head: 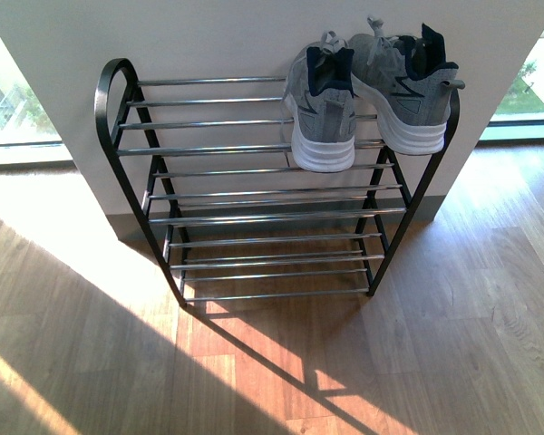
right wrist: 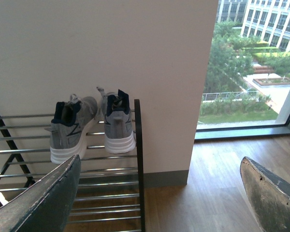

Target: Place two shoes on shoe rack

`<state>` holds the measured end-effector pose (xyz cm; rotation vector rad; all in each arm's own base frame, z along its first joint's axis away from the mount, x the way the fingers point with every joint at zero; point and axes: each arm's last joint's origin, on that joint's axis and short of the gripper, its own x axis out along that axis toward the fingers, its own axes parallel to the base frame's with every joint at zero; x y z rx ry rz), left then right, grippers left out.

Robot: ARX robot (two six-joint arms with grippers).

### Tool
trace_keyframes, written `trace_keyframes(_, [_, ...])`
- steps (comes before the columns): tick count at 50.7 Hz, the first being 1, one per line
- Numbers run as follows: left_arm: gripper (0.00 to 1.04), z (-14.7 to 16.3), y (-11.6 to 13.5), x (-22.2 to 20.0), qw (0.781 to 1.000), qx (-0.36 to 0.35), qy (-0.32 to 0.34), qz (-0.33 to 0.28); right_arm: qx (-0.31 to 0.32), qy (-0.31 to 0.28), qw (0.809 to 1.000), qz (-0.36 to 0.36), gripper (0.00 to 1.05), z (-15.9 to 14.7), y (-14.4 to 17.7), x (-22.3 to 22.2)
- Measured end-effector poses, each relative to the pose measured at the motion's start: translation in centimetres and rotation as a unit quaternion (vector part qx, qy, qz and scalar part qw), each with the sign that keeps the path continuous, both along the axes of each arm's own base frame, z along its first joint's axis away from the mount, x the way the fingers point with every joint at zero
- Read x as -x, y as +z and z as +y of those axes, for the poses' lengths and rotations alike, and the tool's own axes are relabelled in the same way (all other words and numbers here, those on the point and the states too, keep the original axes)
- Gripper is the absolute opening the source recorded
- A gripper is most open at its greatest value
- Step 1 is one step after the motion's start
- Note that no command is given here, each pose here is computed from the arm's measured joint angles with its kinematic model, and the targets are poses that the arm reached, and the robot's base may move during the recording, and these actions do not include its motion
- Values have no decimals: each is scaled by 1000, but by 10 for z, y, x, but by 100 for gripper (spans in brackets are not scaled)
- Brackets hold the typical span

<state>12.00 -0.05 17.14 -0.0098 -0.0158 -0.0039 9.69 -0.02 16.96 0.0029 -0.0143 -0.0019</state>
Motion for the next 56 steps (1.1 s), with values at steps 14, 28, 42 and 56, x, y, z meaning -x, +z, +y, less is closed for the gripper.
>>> trace_keyframes(14, [1,0,0,7,1000,0,0,0,0,0,1000,0,96,0,0,0])
trace_keyframes(28, [1,0,-2,14,1000,0,0,6,0,0,1000,0,96,0,0,0])
trace_keyframes(42, [1,0,-4,22,1000,0,1,9,0,0,1000,0,96,0,0,0])
trace_keyframes(56, [21,0,-4,22,1000,0,0,9,0,0,1000,0,96,0,0,0])
